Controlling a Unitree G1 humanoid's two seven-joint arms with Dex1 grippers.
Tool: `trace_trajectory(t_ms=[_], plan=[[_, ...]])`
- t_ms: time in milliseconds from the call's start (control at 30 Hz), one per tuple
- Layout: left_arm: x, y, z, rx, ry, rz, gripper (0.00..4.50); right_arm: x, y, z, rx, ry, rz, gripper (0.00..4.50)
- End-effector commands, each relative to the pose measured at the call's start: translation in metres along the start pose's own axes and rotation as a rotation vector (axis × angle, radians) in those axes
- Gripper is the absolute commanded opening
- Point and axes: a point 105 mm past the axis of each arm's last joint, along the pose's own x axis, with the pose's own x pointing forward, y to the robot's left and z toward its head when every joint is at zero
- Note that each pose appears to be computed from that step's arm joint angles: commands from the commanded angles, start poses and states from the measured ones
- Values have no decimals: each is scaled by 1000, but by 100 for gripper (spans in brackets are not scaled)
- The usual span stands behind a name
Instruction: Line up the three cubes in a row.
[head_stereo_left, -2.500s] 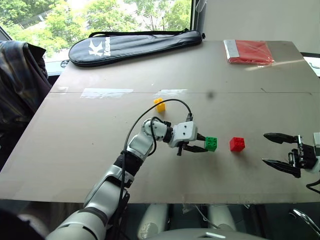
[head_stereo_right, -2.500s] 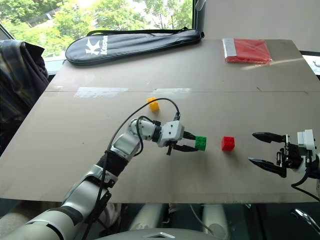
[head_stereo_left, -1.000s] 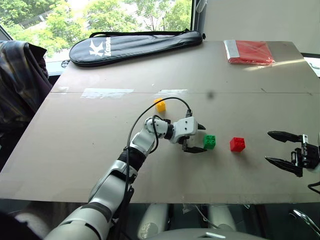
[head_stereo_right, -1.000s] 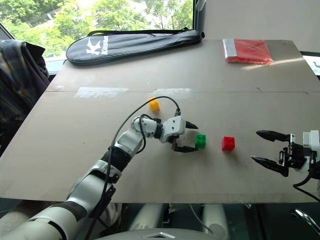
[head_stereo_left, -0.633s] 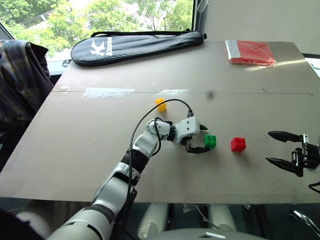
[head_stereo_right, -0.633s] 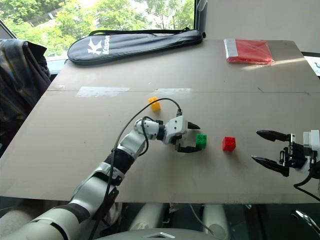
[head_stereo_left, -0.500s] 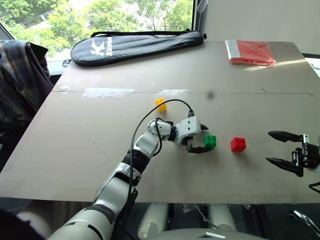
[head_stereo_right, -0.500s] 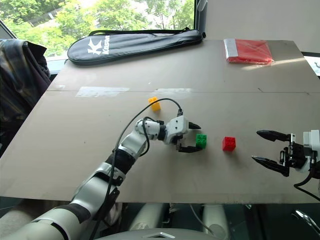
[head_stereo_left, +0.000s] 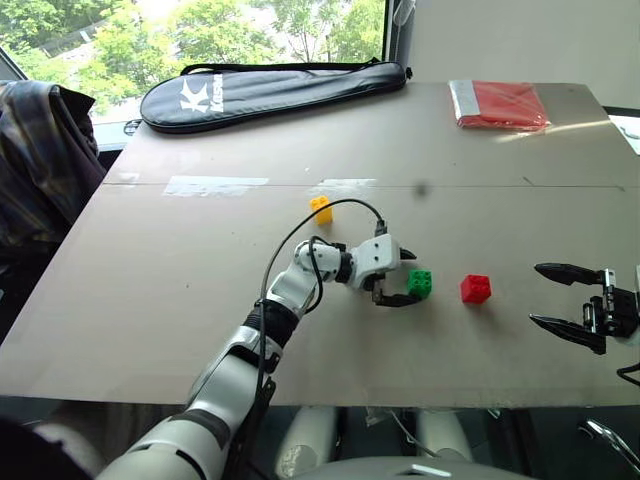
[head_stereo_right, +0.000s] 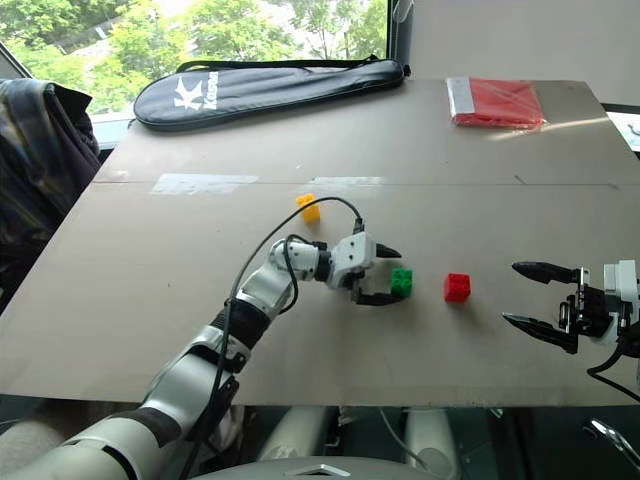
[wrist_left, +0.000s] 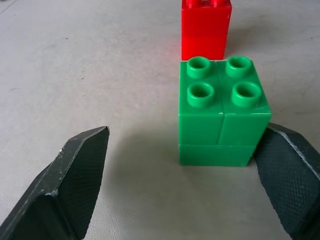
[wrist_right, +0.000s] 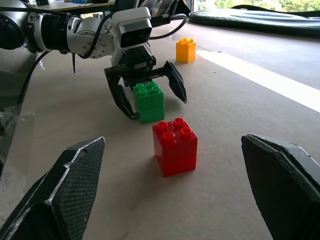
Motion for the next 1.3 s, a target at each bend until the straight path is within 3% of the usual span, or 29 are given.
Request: trace_trajectory(t_ms=[33,200,333,700,1067,1300], plan=[[-15,-3,17,27,-63,-19,446,-1,2,9,-43,-6,42,450],[-43,-10,17,19,-32,-1,446,-1,3,8,-41,-4,44,450],[-69,-7,11,4,16,141,446,0,4,9,-40,-9,49,450],[-135,23,9,-165,-44,948,446,0,1,13,-34,-35,36,450],[-136,49,-20,-214,132,1352,446,4,-4,24,-41,-82,34,450],[-112,51,-24,-261,138,1318,446,4,-2,23,-44,-85,18,450]])
